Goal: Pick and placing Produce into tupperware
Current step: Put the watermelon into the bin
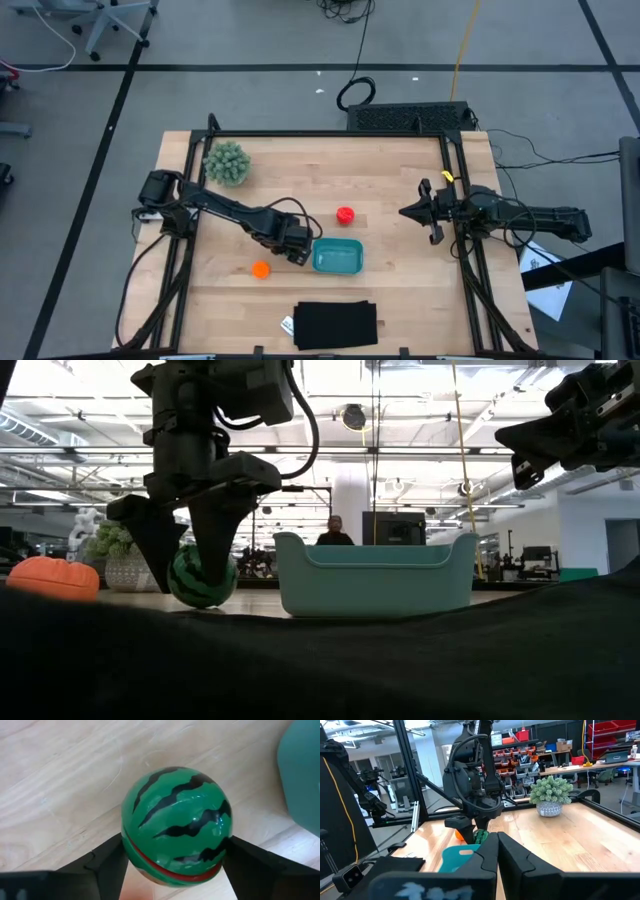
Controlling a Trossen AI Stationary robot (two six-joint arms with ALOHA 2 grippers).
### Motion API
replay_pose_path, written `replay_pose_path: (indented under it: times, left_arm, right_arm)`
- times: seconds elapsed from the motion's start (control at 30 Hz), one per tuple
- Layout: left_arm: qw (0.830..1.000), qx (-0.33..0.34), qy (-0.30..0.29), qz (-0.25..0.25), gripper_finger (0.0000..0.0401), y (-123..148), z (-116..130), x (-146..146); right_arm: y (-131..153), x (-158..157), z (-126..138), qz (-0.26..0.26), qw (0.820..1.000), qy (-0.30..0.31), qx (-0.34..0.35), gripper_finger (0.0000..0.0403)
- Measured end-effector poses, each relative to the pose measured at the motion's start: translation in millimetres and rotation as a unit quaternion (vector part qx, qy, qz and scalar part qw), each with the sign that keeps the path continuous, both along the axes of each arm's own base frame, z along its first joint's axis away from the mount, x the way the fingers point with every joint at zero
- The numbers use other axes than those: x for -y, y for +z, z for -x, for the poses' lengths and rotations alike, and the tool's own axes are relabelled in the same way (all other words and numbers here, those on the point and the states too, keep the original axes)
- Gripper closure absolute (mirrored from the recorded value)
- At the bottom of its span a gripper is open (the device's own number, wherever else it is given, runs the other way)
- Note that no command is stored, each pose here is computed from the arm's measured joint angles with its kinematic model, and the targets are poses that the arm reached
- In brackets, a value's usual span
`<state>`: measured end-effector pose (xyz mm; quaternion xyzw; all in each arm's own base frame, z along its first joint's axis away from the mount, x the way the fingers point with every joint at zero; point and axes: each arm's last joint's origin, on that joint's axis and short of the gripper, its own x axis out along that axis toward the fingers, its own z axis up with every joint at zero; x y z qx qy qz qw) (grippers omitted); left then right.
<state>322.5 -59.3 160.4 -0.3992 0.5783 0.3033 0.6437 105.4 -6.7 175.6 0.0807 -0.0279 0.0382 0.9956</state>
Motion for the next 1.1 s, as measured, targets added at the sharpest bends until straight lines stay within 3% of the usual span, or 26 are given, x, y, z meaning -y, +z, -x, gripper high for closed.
replay_pose_path:
  times: [0.33, 0.73, 0.93, 1.1]
  left_arm:
    - [1.000, 0.025, -0.015, -0.005, 0.0127, 13, 2, -5]
    - [0.987, 0.153, -0.026, -0.040, 0.0114, 83, 23, -25]
    - [0.956, 0.279, -0.049, -0.075, 0.0124, 126, 34, -30]
    - [0.912, 0.379, -0.113, -0.105, 0.0123, 153, 35, -25]
  right_arm:
    - [1, 0, 0, 0.000, 1.000, 0.000, 0.004, 0.0403]
    - [1, 0, 0, 0.000, 1.000, 0.000, 0.006, 0.0403]
    - [2, 0, 0, 0.001, 1.000, 0.000, 0.008, 0.0403]
    - [2, 0, 0, 0.001, 1.000, 0.000, 0.011, 0.0403]
